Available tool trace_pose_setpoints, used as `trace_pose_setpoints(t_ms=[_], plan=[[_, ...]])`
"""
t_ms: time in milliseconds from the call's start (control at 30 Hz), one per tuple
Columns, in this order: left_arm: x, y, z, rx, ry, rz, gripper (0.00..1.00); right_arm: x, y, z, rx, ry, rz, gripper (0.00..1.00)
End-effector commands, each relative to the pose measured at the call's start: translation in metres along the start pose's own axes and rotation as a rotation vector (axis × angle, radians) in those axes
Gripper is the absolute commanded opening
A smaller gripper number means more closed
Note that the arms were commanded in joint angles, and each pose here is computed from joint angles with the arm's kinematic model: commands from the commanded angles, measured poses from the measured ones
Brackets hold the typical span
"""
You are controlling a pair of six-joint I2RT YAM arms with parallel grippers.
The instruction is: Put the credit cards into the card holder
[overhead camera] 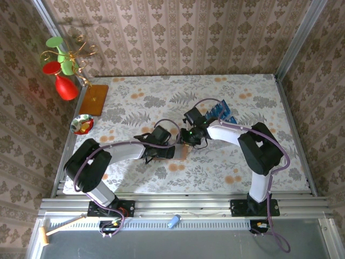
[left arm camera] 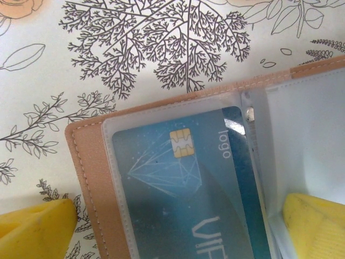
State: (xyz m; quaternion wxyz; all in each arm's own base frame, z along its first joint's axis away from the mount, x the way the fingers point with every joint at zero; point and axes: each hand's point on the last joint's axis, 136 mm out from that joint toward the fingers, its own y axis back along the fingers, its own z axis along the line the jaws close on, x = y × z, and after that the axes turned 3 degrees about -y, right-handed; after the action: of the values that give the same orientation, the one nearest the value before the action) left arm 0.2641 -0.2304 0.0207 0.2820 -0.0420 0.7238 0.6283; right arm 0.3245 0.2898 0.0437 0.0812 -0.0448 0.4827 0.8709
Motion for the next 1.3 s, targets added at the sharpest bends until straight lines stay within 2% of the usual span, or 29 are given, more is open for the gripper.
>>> trace_pose_setpoints(t_ms=[0,300,767,1267], plan=[[0.025,-0.005,0.009,-0.027,-0.007,0.071,1.00,0.004,-0.008,0.000,-0.025,-0.027,0.020,0.29],[0.023,-0.004,0.008,-0.025,-0.007,0.064,1.00,0.010,-0.023,-0.008,-0.006,-0.045,0.044,0.28],[0.020,-0.003,0.007,-0.021,-0.011,0.058,1.00,0.015,-0.028,-0.018,0.014,-0.056,0.045,0.44],[0.016,0.000,0.006,-0.013,-0.008,0.042,1.00,0.010,-0.021,0.015,-0.123,-0.049,0.060,0.40]])
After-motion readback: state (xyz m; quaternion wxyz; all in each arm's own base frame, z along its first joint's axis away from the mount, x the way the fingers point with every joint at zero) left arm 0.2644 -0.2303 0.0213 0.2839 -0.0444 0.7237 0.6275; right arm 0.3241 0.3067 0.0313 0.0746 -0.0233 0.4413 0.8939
